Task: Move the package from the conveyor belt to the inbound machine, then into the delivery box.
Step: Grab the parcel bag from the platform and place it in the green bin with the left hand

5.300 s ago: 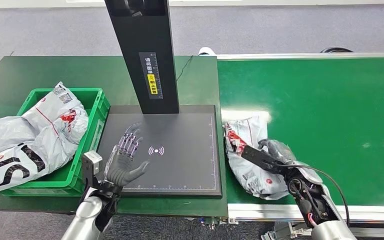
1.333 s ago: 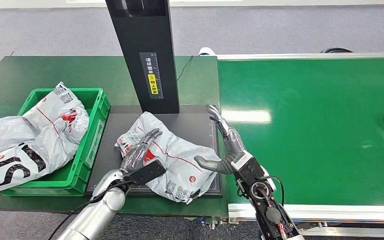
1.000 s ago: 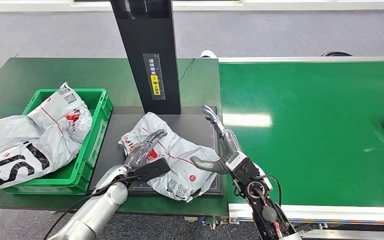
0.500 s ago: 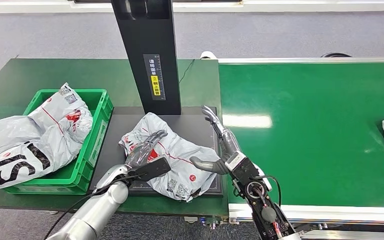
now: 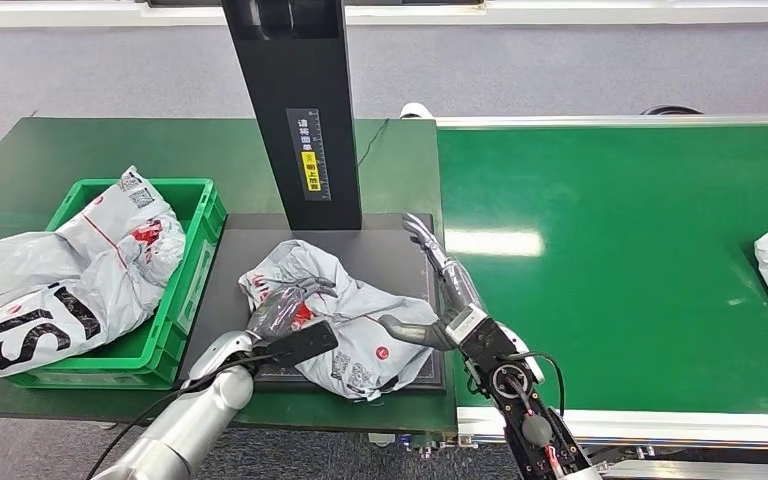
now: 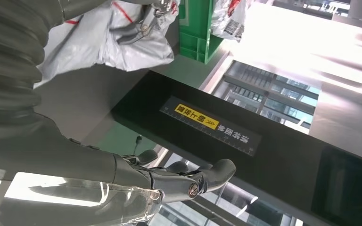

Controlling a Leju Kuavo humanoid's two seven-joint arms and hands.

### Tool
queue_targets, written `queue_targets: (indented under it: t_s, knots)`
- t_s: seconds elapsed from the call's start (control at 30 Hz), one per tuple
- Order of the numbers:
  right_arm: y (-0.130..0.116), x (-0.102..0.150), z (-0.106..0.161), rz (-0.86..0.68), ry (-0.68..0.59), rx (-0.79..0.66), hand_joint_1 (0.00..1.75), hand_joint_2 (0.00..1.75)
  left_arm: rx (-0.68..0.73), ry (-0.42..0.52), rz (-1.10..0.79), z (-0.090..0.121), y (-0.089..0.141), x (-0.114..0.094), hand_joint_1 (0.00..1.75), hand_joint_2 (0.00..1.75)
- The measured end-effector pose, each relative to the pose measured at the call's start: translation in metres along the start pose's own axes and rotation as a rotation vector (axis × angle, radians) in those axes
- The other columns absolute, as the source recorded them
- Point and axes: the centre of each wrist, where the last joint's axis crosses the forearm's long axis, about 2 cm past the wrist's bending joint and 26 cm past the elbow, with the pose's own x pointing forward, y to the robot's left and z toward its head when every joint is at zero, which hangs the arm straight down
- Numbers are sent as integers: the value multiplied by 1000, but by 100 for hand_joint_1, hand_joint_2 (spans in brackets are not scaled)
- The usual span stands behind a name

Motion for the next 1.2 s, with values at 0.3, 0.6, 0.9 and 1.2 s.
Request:
queue_targets:
  t_s: [0.3,0.6,0.9,1.2]
  knots:
    - [-2,-3,15,7,32,-3,0,175,118,-53,28,16,-8,2,175,175]
    - [-4,-4,17,14,35,-3,0,175,132,-53,35,20,-9,2,175,175]
    - [-5,-4,18,15,35,-5,0,175,136,-54,34,20,-9,2,175,175]
    - [-5,-3,19,18,30,-13,0,175,279,-110,47,27,-8,3,175,175]
